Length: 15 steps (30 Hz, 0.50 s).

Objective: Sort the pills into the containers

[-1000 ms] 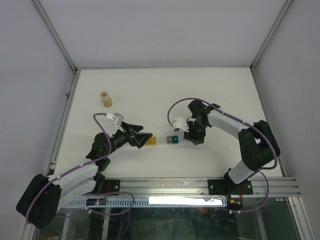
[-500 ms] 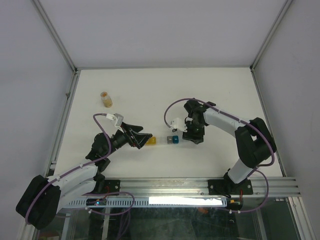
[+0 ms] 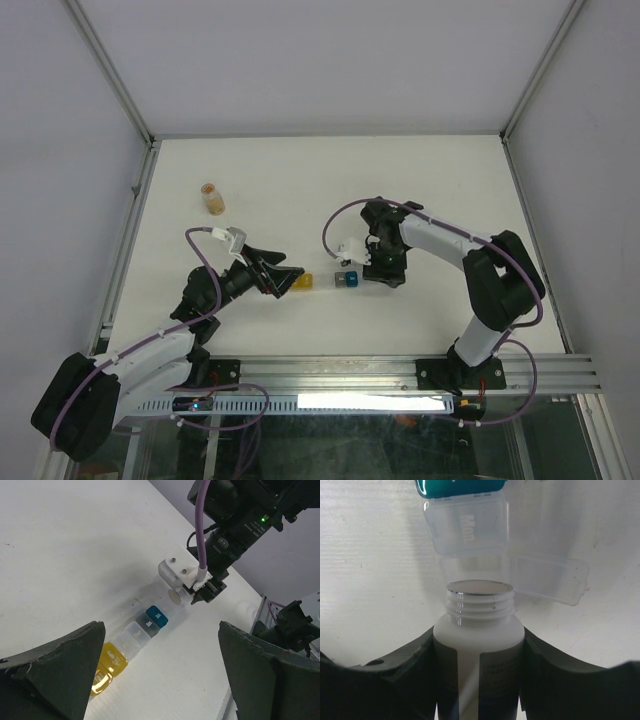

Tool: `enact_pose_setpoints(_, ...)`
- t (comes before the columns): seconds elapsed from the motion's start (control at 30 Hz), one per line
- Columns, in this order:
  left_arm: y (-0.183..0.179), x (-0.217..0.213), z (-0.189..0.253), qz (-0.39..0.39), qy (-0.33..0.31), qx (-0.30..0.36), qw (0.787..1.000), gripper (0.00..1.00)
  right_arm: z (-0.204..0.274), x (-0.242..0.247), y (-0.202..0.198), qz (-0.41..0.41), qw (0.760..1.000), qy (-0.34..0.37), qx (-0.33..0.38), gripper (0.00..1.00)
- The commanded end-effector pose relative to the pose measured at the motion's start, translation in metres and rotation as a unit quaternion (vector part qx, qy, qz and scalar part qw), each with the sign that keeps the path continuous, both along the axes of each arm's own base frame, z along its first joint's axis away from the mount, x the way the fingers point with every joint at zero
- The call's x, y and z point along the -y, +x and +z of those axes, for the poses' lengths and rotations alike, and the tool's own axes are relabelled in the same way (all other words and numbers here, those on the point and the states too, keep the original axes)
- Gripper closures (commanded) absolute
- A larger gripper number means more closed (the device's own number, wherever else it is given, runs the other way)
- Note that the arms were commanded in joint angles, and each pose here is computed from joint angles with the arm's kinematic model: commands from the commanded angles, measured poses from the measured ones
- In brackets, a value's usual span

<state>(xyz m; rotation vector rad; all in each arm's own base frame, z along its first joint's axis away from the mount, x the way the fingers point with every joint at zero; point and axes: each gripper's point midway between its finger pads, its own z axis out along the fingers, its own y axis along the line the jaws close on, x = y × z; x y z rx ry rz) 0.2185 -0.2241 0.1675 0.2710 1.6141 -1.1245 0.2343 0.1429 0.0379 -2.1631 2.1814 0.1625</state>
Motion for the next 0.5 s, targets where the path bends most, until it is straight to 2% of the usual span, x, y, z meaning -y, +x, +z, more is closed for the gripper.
enact_pose_setpoints(0.0, 0.0043, -0.0051, 0.0097, 0.017, -0.004, 0.027, 0.999, 0.01, 0.0126, -0.0042, 0.0106, 0.001, 1.000, -0.011, 0.019, 0.98)
enact_pose_setpoints(0.47, 0.0040, -0.0061, 0.0100, 0.019, -0.004, 0.029, 0.999, 0.01, 0.0124, -0.0029, 0.0088, 0.011, 0.999, -0.042, 0.016, 0.97)
